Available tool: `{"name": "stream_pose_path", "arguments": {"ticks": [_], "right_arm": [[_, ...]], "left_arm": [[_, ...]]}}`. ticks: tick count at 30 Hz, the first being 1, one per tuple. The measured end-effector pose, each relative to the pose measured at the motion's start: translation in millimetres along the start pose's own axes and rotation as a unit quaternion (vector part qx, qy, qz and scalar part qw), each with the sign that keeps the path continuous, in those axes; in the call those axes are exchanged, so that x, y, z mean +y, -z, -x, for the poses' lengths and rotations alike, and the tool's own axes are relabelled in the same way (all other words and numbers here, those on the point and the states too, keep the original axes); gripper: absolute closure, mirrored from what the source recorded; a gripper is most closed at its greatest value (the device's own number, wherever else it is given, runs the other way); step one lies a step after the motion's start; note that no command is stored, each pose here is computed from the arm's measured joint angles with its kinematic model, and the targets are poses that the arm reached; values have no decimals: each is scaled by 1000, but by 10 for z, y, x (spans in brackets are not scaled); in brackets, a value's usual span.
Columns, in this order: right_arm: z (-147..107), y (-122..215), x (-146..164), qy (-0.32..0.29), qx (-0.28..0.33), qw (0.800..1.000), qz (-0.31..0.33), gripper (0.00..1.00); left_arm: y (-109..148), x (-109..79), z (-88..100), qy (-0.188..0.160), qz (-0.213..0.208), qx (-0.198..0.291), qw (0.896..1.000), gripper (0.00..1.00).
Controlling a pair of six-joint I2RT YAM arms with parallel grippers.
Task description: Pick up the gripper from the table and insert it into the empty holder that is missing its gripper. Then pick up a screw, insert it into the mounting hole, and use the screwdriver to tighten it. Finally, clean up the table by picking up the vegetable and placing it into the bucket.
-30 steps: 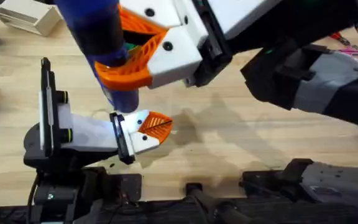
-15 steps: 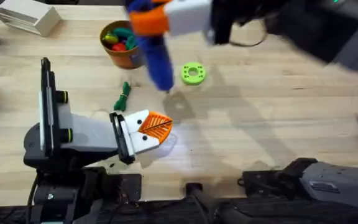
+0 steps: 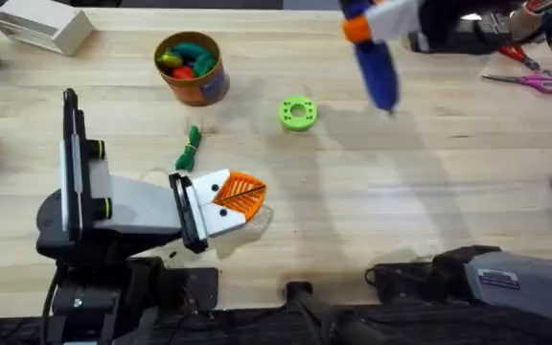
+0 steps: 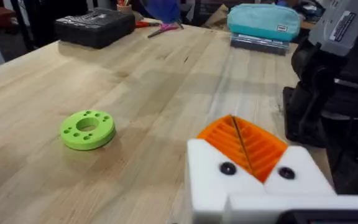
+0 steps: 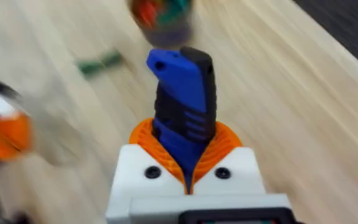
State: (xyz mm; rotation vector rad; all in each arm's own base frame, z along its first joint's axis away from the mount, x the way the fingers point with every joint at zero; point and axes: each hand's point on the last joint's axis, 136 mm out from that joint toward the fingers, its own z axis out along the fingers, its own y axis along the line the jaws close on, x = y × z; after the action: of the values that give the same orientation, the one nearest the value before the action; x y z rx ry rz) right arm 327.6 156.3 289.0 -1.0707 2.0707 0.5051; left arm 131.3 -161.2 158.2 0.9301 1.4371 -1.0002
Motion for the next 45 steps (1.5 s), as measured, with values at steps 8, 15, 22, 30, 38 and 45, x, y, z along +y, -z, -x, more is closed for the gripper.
{"name": "stream_pose_path", "arguments": {"ticks": [8, 15, 22, 30, 38, 45], "right_arm": [[-802, -213, -694, 165, 197, 963, -75, 972], [-1532, -606, -1014, 205, 344, 916, -32, 972], [-2051, -920, -1250, 229, 428, 874, -4, 972], [-2259, -1002, -1299, 229, 460, 858, 7, 526], [-2227, -958, -1334, 199, 465, 862, -19, 16], [-1897, -832, -1342, 139, 420, 892, -90, 15]], "left_arm": [[0, 0, 0, 0, 0, 0, 1000, 994], [0, 0, 0, 0, 0, 0, 1000, 994], [0, 0, 0, 0, 0, 0, 1000, 994], [0, 0, 0, 0, 0, 0, 1000, 994], [0, 0, 0, 0, 0, 0, 1000, 994], [0, 0, 0, -3, 0, 0, 1000, 342]]}}
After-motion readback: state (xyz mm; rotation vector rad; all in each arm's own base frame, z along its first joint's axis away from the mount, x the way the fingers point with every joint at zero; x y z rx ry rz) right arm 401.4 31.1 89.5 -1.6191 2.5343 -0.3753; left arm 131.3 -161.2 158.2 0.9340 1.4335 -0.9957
